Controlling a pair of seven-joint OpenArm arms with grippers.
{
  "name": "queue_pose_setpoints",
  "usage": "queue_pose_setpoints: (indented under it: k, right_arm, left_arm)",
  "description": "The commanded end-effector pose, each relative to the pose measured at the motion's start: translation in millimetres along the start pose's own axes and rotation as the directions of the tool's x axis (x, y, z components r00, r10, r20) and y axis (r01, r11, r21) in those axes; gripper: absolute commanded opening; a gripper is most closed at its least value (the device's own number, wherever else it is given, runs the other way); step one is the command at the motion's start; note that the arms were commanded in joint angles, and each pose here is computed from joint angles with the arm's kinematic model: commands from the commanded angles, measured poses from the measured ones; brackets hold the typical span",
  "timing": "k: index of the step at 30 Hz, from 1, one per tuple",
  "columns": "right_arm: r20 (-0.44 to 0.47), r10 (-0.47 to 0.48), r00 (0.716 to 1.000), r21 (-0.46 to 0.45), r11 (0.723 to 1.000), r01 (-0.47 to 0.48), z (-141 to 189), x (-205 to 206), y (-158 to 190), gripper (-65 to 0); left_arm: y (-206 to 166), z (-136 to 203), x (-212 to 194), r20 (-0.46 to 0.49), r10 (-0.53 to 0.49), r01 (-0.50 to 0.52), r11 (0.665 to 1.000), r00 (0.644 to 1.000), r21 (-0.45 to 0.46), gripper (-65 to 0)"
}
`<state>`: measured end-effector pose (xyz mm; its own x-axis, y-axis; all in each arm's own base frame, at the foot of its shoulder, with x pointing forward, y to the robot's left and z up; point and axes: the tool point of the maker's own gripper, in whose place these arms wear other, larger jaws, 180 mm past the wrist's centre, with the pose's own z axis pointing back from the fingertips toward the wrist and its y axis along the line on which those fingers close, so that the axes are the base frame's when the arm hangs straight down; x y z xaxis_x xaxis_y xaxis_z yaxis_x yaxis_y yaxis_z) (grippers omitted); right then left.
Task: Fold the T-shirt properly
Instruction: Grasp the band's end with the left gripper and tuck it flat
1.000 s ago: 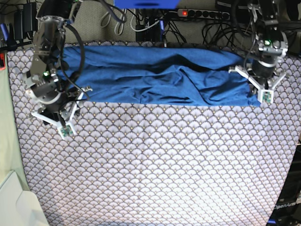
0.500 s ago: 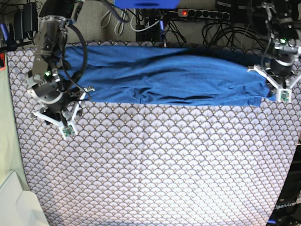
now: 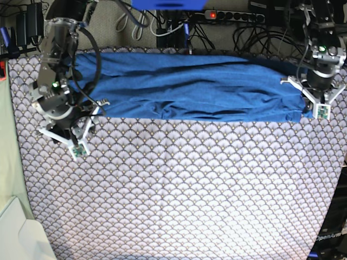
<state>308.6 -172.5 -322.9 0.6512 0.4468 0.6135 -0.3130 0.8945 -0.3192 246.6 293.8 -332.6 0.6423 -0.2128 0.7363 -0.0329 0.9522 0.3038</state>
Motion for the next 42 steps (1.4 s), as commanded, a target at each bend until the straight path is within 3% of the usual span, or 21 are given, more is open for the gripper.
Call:
queue_pose_setpoints:
  k: [1, 12, 15, 21, 24, 42]
  right_arm:
    - [0.043, 0.008, 0.999, -0.015, 1.0, -0.007, 3, 12, -6, -34.8]
    - [0.043, 0.008, 0.999, -0.015, 1.0, -0.007, 3, 12, -6, -34.8]
    - [0.043, 0.008, 0.999, -0.015, 1.0, -0.007, 3, 12, -6, -34.8]
    - [0.042, 0.009, 0.999, -0.016, 1.0, -0.008, 3, 12, -6, -34.8]
    - [0.042, 0.009, 0.999, -0.016, 1.0, -0.008, 3, 12, -6, -34.8]
    - [0.042, 0.01, 0.999, -0.017, 1.0, -0.009, 3, 12, -7, -34.8]
  left_arm:
    - [8, 2, 11, 0.038, -0.009, 0.008, 1.0, 0.999, 0.019, -64.1]
    - [8, 2, 2, 0.013, -0.015, 0.015, 1.0, 1.0, 0.021, -62.7]
    - [9, -1, -5, -0.007, -0.011, 0.011, 1.0, 1.0, 0.022, -53.6]
    - [8, 1, -14, -0.027, -0.013, 0.014, 1.0, 1.0, 0.013, -25.7]
    - [9, 2, -12, -0.024, -0.013, 0.013, 1.0, 1.0, 0.014, -18.7]
    - [31, -14, -47, -0.111, 0.084, -0.078, 0.995, 0.99, 0.054, -17.4]
